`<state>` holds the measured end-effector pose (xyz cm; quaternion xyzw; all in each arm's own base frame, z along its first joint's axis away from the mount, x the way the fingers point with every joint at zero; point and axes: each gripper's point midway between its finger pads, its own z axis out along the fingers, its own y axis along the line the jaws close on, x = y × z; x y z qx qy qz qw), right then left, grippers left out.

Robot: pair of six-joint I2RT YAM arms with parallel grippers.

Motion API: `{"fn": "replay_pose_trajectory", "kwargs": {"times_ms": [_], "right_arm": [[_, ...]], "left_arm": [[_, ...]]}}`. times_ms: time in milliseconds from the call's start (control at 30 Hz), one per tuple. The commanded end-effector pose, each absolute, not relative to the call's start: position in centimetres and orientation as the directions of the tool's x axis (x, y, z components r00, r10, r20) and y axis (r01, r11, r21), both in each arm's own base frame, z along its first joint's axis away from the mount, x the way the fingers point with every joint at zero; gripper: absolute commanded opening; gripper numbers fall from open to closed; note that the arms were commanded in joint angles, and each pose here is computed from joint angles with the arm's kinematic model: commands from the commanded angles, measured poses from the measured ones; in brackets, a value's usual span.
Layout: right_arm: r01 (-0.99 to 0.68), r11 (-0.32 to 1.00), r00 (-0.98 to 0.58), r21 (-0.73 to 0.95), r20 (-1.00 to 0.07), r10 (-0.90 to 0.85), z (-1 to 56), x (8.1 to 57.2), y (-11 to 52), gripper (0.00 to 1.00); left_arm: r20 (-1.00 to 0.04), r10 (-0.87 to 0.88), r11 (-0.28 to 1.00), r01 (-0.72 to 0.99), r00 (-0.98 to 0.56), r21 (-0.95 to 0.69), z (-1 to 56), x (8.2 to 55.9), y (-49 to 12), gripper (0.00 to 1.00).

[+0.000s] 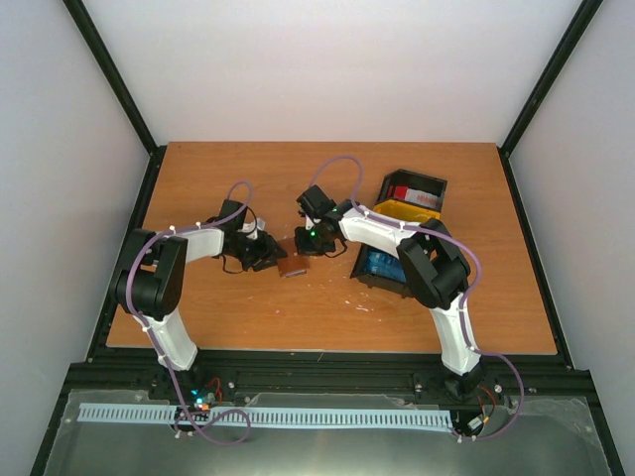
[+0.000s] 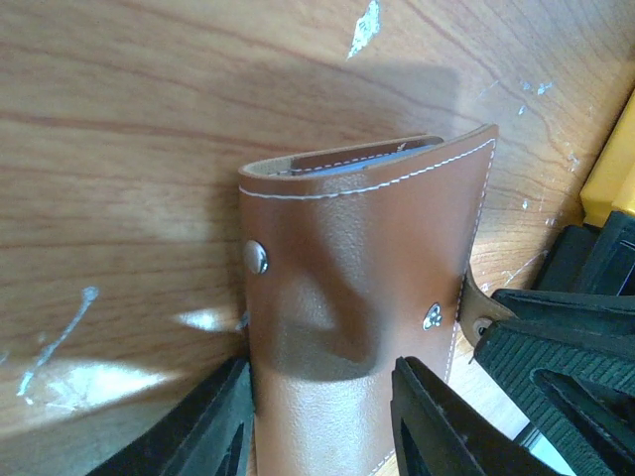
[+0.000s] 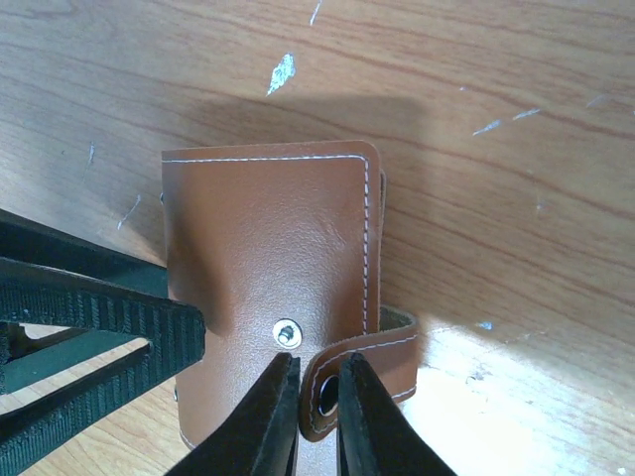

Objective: Put the credit cards into the card holder
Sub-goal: Close the card holder at the center of the board.

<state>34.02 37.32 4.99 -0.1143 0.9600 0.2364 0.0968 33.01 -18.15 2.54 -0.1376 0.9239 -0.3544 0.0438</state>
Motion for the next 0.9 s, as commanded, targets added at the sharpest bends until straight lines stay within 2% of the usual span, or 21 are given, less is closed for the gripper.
{"fn": "replay_pose_trajectory", "kwargs": {"times_ms": [0,133,367,500,867], "right_arm": [[-0.274,0.865,-0.950,0.421,-0.258,-0.176,5.7,34.1,37.7,0.14],[-0.278,0.863,-0.947,0.422,-0.269,-0.173,6.1,34.3,37.7,0.18],[-0.287,0.854,-0.945,0.435,-0.273,-0.178,6.5,34.1,37.9,0.17],[-0.292,0.847,-0.942,0.444,-0.286,-0.176,6.9,34.1,37.9,0.22],[-0.296,0.847,-0.937,0.442,-0.306,-0.167,7.7,34.3,37.9,0.19]], "left_arm": [[0.087,-0.324,0.784,-0.319,-0.942,-0.533,-1.7,30.6,-16.2,0.41],[0.089,-0.321,0.785,-0.318,-0.943,-0.532,-1.7,30.6,-16.2,0.41],[0.089,-0.321,0.784,-0.317,-0.943,-0.534,-1.7,30.7,-16.2,0.41],[0.092,-0.322,0.784,-0.320,-0.942,-0.532,-1.8,30.6,-16.2,0.41],[0.094,-0.324,0.782,-0.323,-0.941,-0.533,-1.9,30.7,-16.3,0.41]]}}
